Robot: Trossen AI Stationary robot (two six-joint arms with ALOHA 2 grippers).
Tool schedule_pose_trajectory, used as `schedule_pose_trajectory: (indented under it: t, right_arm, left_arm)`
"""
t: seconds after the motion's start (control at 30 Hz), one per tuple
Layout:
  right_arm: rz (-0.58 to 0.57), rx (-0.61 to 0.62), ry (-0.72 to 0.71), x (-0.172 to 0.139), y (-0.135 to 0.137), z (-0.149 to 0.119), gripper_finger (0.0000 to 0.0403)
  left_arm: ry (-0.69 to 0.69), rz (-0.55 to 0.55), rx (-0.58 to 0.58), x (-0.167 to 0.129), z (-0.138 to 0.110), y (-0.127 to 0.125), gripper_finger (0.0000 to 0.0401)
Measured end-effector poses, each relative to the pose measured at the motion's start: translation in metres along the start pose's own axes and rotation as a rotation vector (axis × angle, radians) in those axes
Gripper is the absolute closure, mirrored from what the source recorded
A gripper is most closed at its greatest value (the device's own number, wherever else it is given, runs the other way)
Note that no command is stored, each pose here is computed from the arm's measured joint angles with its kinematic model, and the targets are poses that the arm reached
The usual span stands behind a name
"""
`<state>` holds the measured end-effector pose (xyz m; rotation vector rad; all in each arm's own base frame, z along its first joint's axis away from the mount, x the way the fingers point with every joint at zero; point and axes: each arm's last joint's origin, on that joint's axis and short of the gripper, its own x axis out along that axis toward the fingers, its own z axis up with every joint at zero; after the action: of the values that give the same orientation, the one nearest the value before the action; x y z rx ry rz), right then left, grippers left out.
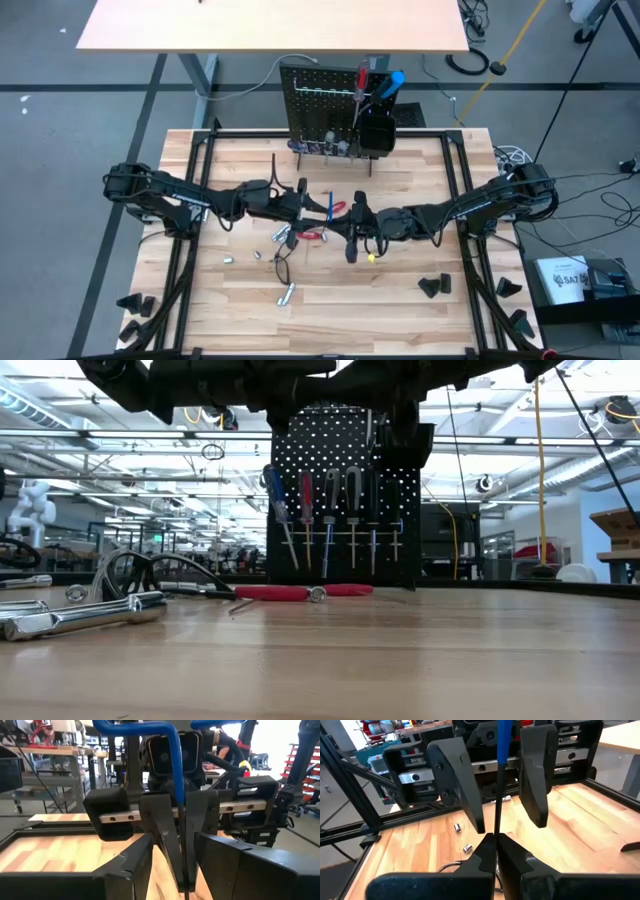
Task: Hang tools onto peg board
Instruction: Hang the blue pick tool onto the peg board
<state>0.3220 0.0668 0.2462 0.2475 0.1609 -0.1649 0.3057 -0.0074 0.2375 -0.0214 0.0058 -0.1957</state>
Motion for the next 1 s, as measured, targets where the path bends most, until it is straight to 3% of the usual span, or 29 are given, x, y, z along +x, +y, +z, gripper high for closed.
schedule_pose_trajectory:
  t: [0.5, 1.0]
  right_arm:
    - [-0.042, -0.009, 0.048, -0.0002, -0.0026, -0.0055, 0.0403]
    - [-0.063, -0.014, 0.039, -0.0003, -0.0032, -0.0051, 0.0403]
  left_arm:
    - [0.002, -0.013, 0.000, 0.0000, -0.0002, -0.0004, 0.0253]
    - [0.015, -0.004, -0.003, -0.0007, -0.0014, 0.0033, 0.0389]
